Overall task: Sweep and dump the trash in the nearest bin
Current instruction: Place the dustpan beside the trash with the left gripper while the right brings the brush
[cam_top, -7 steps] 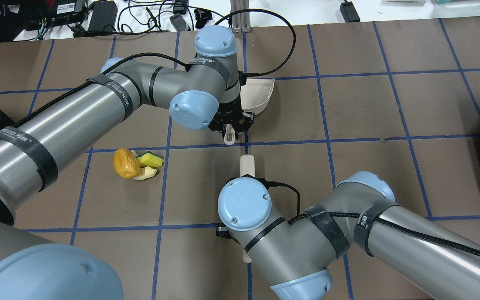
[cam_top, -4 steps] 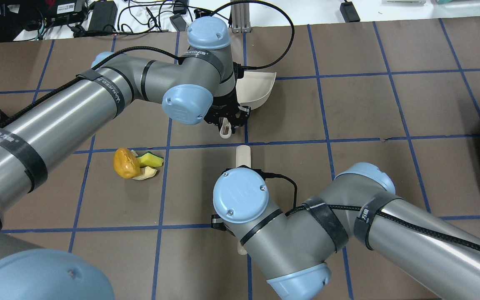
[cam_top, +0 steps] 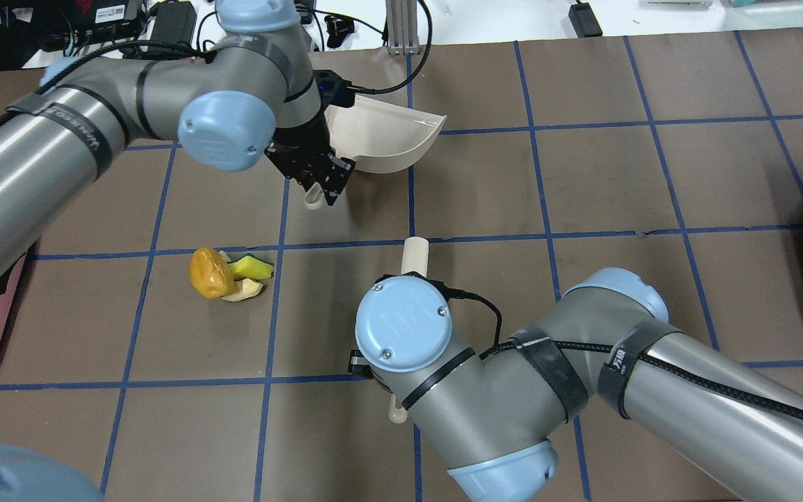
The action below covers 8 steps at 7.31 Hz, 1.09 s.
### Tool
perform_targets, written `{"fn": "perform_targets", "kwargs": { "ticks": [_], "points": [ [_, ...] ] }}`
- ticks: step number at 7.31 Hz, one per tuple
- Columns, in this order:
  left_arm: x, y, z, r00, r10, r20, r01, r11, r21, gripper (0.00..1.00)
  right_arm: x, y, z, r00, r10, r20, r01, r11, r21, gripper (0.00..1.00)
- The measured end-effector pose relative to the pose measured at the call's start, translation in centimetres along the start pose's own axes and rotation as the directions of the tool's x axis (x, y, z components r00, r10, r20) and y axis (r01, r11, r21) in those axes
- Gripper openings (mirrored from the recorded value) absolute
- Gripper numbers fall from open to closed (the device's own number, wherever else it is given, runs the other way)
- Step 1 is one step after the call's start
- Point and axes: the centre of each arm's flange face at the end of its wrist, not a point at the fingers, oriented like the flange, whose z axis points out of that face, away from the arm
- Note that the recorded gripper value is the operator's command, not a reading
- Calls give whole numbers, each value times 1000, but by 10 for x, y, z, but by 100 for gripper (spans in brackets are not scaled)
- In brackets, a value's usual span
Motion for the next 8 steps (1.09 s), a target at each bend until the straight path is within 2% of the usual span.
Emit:
{"fn": "perform_targets", "kwargs": {
  "ticks": [1,3,5,6,8],
  "points": [
    [-31,21,-22,996,87,2,-87,996,-9,0,0,0,-4,1000,22,9,-22,1000,4,0],
    [-97,77,-65,967,256,-4,-256,964,-66,0,-7,-9,-11,999,25,31,-25,1000,6,0],
    [-169,143,-94,919,393,-25,-393,910,-130,0,-24,-29,-22,999,-36,33,36,999,1,0],
    [-209,179,-101,884,464,-46,-466,873,-145,0,-35,-40,-24,997,-79,24,80,997,-14,0],
    [-292,252,-95,803,586,-107,-595,795,-115,0,-63,-65,-22,987,-157,21,158,987,-34,0]
  ]
}}
